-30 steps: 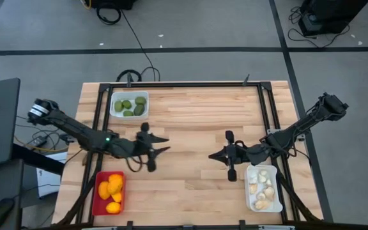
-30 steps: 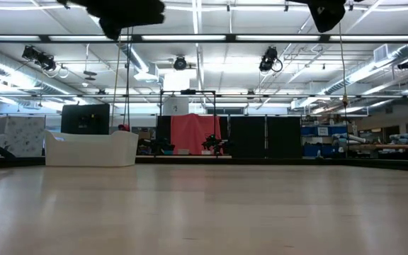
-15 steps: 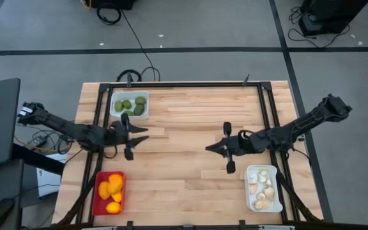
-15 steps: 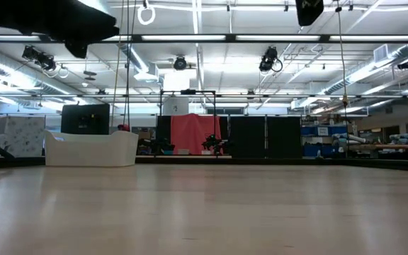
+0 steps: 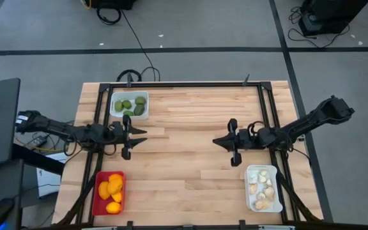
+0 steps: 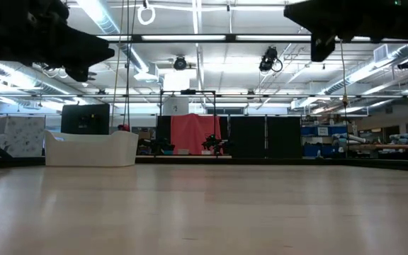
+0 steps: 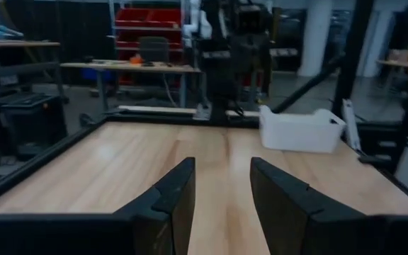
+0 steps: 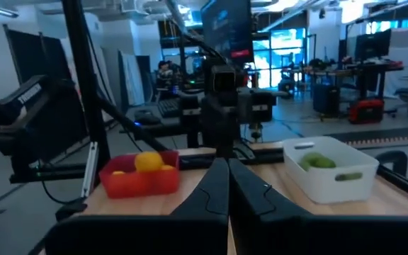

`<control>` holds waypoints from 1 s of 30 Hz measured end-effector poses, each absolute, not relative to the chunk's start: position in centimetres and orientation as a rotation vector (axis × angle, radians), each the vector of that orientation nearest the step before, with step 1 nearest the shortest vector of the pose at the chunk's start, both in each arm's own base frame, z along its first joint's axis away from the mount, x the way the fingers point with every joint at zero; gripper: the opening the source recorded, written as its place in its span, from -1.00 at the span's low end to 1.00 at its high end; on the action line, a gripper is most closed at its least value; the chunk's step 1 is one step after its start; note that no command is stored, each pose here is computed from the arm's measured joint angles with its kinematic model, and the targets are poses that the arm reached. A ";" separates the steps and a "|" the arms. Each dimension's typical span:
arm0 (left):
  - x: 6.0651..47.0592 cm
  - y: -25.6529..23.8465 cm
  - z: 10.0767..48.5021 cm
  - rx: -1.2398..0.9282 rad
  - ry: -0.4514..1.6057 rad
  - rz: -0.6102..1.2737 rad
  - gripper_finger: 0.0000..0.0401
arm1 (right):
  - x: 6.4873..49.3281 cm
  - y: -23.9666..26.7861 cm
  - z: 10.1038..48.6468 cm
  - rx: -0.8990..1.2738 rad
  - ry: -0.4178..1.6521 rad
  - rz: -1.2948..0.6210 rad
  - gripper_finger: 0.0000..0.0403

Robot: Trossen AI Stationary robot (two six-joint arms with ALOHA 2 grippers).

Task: Sort produce into baskets
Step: Return to Home Position

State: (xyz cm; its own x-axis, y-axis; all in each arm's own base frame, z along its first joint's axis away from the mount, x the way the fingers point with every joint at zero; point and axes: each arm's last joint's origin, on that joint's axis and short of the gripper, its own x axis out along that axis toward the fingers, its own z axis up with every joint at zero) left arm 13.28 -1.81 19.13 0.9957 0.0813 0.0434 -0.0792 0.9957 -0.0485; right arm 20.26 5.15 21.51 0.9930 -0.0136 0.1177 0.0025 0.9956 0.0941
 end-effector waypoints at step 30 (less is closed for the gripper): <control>8.2 0.1 21.4 -0.069 -0.097 0.159 -0.30 | 12.1 2.0 18.9 0.134 -0.159 -0.128 -0.97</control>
State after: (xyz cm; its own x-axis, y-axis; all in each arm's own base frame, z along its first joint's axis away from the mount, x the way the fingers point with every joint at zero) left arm 8.25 0.11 21.40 0.9827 0.1615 0.0906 -0.1548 0.9850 -0.0761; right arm 12.05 2.01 18.89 0.9793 -0.1370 0.1488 0.1158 0.9830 0.1427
